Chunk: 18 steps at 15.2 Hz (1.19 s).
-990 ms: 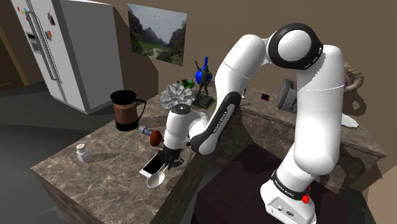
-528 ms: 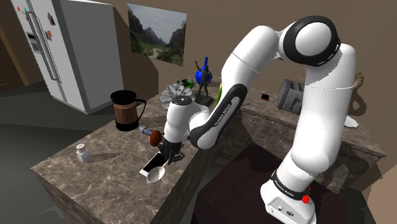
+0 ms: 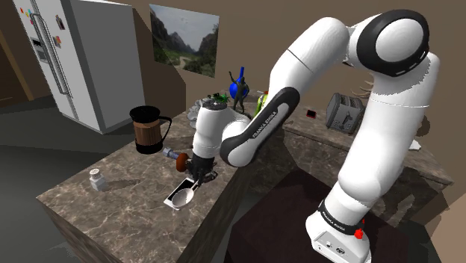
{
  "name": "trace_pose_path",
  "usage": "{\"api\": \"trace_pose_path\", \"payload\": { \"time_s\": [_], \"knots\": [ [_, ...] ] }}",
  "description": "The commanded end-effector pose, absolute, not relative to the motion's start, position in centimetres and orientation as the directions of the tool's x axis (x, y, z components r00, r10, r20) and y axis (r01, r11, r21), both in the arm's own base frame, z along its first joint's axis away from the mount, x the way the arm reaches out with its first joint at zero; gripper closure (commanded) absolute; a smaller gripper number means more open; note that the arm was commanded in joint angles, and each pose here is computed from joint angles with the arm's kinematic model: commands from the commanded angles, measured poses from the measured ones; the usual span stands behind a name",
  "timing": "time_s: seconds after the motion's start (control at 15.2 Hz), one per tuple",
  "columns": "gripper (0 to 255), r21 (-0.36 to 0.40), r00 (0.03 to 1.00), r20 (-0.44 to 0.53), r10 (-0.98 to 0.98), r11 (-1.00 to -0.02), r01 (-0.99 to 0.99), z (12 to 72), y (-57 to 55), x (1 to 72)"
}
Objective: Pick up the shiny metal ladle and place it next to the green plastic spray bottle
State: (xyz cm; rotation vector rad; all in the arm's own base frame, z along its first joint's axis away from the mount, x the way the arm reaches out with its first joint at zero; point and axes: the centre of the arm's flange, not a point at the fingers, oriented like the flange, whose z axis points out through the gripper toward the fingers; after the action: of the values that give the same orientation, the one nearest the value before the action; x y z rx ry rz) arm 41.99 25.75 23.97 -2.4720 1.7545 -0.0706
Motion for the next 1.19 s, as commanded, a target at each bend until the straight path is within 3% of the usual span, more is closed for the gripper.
{"api": "trace_pose_path", "payload": {
  "time_s": [0.0, 1.12],
  "knots": [
    [255, -0.115, 0.331, -0.026, -0.943, -0.326, -0.938, 25.1, 25.7, 42.1],
    [255, -0.115, 0.331, -0.026, -0.943, -0.326, -0.938, 34.1, 25.7, 42.1]
  ]
}}
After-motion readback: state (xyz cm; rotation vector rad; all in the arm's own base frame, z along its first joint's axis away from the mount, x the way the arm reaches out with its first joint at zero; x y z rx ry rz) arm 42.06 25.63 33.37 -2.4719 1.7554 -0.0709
